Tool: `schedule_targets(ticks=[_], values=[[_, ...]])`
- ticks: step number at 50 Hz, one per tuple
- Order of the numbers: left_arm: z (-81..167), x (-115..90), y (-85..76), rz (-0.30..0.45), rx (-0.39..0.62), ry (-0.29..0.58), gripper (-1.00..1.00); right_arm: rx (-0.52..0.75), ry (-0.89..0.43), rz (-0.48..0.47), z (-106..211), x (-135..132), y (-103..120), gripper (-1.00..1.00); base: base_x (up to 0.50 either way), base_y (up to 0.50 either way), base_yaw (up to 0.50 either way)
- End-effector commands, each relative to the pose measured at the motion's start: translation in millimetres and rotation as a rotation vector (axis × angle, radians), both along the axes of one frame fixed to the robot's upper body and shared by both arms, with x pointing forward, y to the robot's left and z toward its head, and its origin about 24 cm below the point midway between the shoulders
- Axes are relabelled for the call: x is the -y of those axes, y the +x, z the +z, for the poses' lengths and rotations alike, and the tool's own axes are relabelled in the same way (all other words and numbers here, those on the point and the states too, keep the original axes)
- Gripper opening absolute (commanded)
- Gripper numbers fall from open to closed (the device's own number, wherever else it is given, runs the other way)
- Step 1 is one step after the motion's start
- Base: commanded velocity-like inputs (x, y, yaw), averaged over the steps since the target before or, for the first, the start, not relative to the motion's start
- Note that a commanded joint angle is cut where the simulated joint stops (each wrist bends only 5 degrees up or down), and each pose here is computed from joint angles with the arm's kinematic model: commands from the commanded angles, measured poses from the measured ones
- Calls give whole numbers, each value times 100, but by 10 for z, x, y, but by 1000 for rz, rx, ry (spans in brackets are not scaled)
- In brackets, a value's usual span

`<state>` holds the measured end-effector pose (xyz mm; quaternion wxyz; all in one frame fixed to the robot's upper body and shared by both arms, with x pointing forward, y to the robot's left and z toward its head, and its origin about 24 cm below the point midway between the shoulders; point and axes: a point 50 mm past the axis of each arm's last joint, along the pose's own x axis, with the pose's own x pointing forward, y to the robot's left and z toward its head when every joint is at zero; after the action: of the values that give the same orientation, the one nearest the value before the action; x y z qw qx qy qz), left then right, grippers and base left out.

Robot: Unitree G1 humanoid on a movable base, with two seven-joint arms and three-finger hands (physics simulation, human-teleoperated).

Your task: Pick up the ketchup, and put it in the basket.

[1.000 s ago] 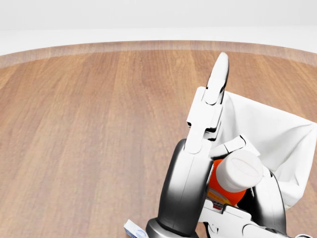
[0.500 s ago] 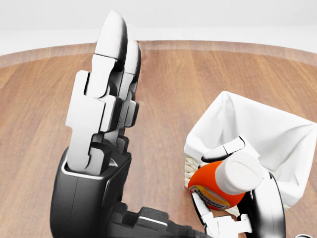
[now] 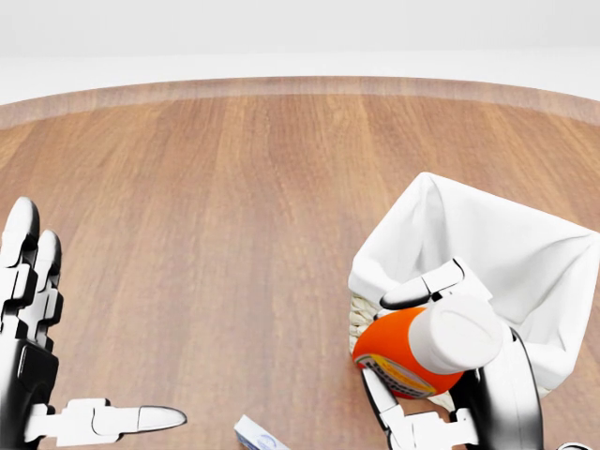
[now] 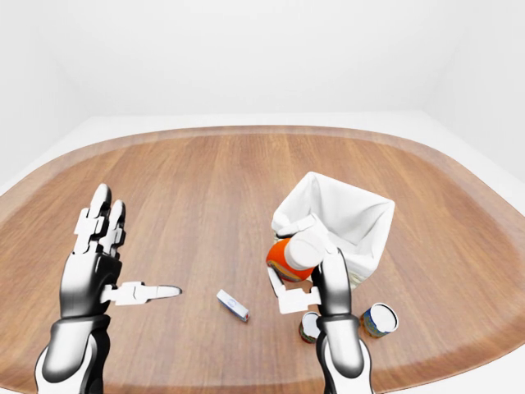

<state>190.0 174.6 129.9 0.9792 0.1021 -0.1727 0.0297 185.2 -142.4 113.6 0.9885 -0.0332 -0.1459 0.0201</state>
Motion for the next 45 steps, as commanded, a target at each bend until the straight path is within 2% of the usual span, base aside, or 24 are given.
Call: schedule_targets(ticks=[1,2,4,9,20,32,41,45], values=[[-448,-427,35,135,-139,-47,100,9,13,0,-8,-12,2,-100,0,0,0],[-462,-437,51,150,-142,-69,100,9,12,4,-10,-20,-1,-100,0,0,0],[-572,-399,99,135,-184,-45,100,9,8,8,-18,-37,1,-100,0,0,0],[-684,-368,172,136,-225,-54,100,4,7,7,-24,-32,13,-100,0,0,0],[-676,-363,156,135,-221,-62,100,34,38,16,52,-37,-9,-100,0,0,0],[-688,-335,143,125,-227,-63,100,-1,15,30,-25,-74,5,-100,0,0,0],[-640,-342,108,122,-211,-55,100,3,-21,-3,13,-62,-20,-100,0,0,0],[-639,-341,106,121,-211,-53,100,24,-49,-16,140,-55,-42,-100,0,0,0]])
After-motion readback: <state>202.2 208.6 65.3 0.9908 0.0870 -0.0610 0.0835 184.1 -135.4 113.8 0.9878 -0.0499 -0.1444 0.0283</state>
